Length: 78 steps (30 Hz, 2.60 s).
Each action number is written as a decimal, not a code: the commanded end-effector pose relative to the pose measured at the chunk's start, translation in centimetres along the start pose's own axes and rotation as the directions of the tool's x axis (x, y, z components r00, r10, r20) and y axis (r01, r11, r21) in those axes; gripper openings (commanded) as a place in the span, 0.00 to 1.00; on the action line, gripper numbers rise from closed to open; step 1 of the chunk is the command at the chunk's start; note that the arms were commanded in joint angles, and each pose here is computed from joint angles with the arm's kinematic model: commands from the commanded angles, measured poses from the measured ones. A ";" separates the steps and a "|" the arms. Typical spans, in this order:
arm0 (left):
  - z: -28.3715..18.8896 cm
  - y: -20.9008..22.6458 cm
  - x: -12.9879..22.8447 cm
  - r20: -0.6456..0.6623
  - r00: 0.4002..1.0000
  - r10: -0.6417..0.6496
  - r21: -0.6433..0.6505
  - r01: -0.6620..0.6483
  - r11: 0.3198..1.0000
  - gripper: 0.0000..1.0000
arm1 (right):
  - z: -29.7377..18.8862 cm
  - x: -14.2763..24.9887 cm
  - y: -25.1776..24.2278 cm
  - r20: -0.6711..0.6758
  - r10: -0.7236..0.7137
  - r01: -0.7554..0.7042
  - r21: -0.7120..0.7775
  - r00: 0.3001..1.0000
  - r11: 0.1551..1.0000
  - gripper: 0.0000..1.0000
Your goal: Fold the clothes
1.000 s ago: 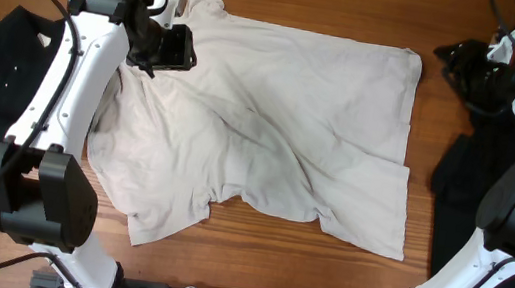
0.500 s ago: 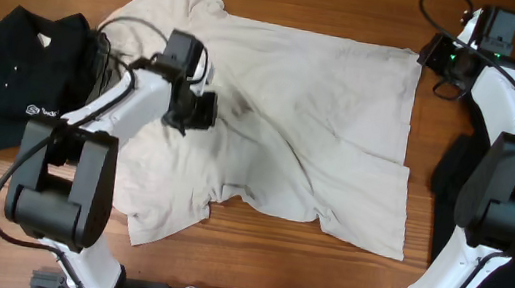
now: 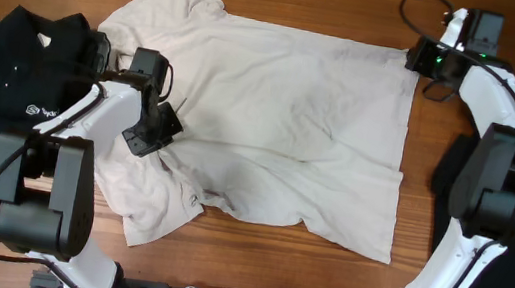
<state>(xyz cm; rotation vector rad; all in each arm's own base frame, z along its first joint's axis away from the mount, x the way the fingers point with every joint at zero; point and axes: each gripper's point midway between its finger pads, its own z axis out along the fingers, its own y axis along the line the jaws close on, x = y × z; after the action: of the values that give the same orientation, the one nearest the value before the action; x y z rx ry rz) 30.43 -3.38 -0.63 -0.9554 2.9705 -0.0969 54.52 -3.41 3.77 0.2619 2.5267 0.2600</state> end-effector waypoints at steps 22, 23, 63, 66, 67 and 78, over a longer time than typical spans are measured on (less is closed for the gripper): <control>2.8 4.1 0.3 0.007 0.999 -0.046 -0.158 0.047 0.986 0.04 | 4.0 0.5 -0.9 0.034 0.069 -0.069 0.021 0.997 0.997 0.12; 2.8 4.1 0.2 0.008 0.999 -0.046 -0.157 0.047 0.986 0.04 | 4.0 0.3 -0.8 0.040 0.102 -0.102 0.011 0.994 0.995 0.06; 2.9 -0.1 0.8 -0.052 0.985 0.162 0.073 -0.158 0.985 0.10 | 2.8 -0.3 -4.0 0.041 0.142 -0.142 -0.003 0.989 0.990 0.51; 2.8 -2.0 1.4 -0.052 0.964 0.261 0.167 -0.249 0.954 0.11 | 2.9 -1.4 -3.2 0.085 0.126 -0.125 -0.020 0.988 0.992 0.43; 2.8 -2.2 1.5 -0.050 0.963 0.266 0.168 -0.255 0.952 0.11 | 2.8 -1.6 -3.4 0.095 0.128 -0.128 -0.011 0.987 0.992 0.41; 2.8 -3.9 1.7 -0.006 0.943 0.333 0.188 -0.326 0.926 0.11 | 1.9 -1.8 -0.8 0.042 0.197 -0.179 -0.263 0.980 0.948 0.04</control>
<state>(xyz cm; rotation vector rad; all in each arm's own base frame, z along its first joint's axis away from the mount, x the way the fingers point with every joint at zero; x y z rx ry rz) 33.80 -7.17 -0.35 -0.4606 2.9344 -0.3878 57.00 -5.74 2.46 0.4382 2.3898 0.4654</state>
